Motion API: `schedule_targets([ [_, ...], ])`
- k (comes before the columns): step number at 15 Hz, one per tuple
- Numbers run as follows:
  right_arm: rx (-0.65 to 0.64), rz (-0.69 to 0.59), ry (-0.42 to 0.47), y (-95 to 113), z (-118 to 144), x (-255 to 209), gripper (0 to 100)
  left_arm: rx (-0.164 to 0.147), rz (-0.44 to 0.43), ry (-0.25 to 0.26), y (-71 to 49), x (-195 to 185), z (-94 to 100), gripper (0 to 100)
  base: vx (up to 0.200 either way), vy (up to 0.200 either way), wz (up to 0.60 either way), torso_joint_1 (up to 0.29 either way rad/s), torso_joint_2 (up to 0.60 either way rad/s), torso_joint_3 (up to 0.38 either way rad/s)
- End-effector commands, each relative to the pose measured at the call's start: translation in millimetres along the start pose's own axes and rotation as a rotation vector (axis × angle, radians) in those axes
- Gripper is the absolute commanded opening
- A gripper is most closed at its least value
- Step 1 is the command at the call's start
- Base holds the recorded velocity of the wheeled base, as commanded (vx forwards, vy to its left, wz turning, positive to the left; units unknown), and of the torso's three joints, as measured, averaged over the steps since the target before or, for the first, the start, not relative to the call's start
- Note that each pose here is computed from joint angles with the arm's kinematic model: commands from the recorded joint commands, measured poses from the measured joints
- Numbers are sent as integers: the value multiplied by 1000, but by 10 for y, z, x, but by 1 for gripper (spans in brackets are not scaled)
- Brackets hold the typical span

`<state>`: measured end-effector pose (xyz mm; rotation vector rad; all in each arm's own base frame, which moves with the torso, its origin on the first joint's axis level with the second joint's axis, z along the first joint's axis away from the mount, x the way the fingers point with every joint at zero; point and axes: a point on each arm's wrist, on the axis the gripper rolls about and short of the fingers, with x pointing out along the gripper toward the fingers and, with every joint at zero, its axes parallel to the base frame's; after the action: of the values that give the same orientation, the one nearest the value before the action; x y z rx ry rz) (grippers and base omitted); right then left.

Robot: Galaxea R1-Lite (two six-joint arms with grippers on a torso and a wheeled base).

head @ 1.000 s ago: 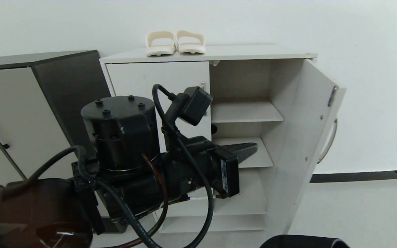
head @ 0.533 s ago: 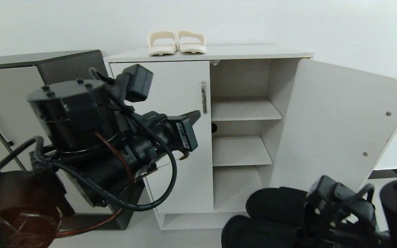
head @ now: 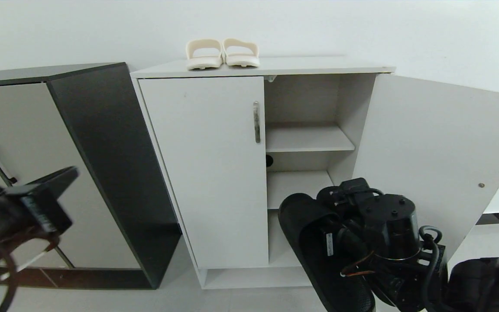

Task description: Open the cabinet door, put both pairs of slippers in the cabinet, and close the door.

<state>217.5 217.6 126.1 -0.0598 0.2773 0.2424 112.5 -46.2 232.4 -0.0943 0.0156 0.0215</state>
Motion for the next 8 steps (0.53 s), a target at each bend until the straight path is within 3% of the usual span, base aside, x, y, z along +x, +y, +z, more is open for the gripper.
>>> schedule_targets([
  [1,-16,-15,28,18,-88,119,0,32,366,-78,637,-926,-663,0,0,0,0,0,0,0],
  [4,-15,-15,27,16,-91,108,0,57,437,-62,739,-1284,-1295,0,0,0,0,0,0,0],
  [5,-16,-15,26,14,-89,104,0,68,448,-27,746,-1303,-1452,0,0,0,0,0,0,0],
  [6,-14,-15,26,11,-91,99,0,62,382,-47,727,-1318,-1488,0,0,0,0,0,0,0],
  [7,-13,-15,25,8,-90,95,0,64,200,-58,686,-1325,-1499,0,0,0,0,0,0,0],
  [8,-12,-9,22,21,-91,87,0,74,32,-25,651,-1316,-1529,0,0,0,0,0,0,0],
])
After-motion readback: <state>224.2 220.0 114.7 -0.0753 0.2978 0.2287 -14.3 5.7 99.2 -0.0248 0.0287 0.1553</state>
